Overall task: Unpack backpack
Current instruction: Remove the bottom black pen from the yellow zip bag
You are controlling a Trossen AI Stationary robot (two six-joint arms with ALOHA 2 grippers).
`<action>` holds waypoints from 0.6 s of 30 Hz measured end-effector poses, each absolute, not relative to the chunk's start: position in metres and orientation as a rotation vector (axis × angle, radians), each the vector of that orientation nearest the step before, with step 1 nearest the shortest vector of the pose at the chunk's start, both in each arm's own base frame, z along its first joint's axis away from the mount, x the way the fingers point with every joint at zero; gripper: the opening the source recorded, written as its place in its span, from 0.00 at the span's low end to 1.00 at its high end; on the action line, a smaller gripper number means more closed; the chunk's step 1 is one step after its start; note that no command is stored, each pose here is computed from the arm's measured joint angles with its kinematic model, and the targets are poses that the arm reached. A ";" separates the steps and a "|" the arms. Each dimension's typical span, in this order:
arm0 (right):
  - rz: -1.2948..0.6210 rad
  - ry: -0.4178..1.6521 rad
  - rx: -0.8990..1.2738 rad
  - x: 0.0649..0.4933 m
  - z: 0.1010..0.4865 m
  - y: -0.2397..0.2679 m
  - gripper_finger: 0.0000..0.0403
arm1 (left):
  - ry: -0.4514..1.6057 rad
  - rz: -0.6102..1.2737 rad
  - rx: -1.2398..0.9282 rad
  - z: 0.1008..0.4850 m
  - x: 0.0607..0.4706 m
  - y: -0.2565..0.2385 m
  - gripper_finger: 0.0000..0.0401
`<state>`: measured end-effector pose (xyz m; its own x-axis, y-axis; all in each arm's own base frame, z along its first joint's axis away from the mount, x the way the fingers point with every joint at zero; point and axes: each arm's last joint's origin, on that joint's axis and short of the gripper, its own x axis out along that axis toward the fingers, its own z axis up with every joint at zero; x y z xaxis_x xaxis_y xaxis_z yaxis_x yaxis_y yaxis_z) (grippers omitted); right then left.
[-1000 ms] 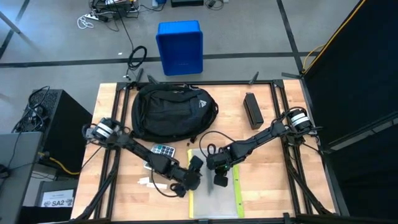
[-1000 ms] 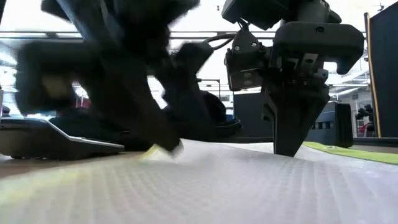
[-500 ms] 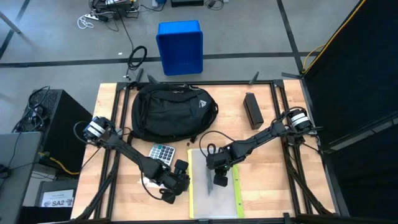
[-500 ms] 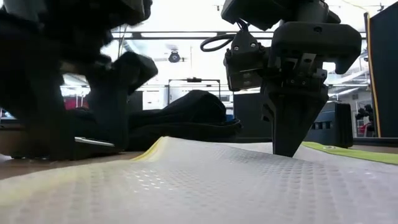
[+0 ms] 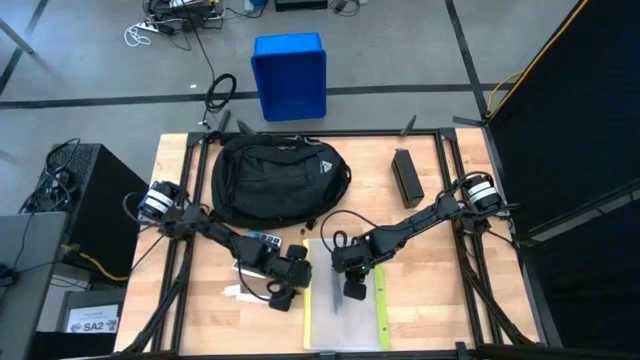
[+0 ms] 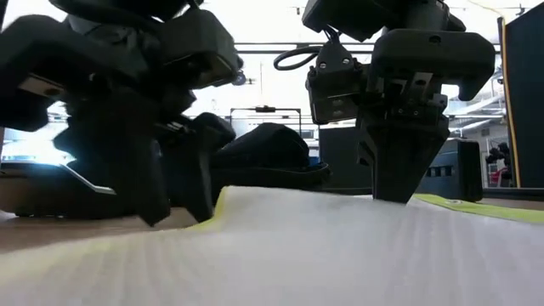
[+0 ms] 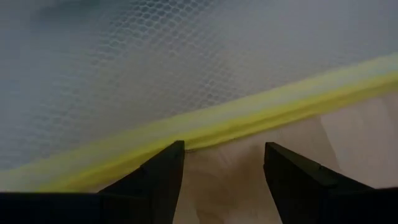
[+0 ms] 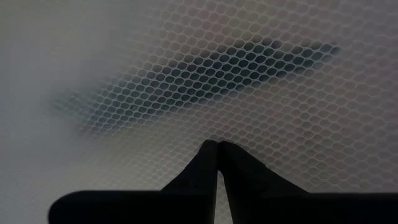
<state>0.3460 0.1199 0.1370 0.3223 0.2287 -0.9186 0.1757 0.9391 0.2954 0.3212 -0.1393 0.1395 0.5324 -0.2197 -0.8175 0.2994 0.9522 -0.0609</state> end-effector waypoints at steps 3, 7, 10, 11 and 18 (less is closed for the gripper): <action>0.036 1.250 0.373 0.346 0.137 0.120 0.00 | 0.916 -0.326 0.102 0.142 0.324 -0.140 0.48; 0.036 1.249 0.374 0.346 0.137 0.120 0.00 | 0.889 -0.352 0.098 0.144 0.326 -0.142 0.48; 0.036 1.249 0.374 0.346 0.137 0.120 0.00 | 0.977 -0.357 0.082 0.140 0.321 -0.139 0.48; 0.037 1.247 0.374 0.346 0.137 0.120 0.00 | 1.009 -0.349 0.085 0.141 0.320 -0.139 0.48; 0.035 1.247 0.377 0.347 0.137 0.118 0.00 | 1.087 -0.298 0.091 0.146 0.318 -0.137 0.43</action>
<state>0.3470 0.1183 0.1373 0.3260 0.2299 -0.9170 0.1776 0.9378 0.2983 0.3184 -0.1373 0.1459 0.4293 -0.1939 -0.8821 0.2828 0.9564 -0.0726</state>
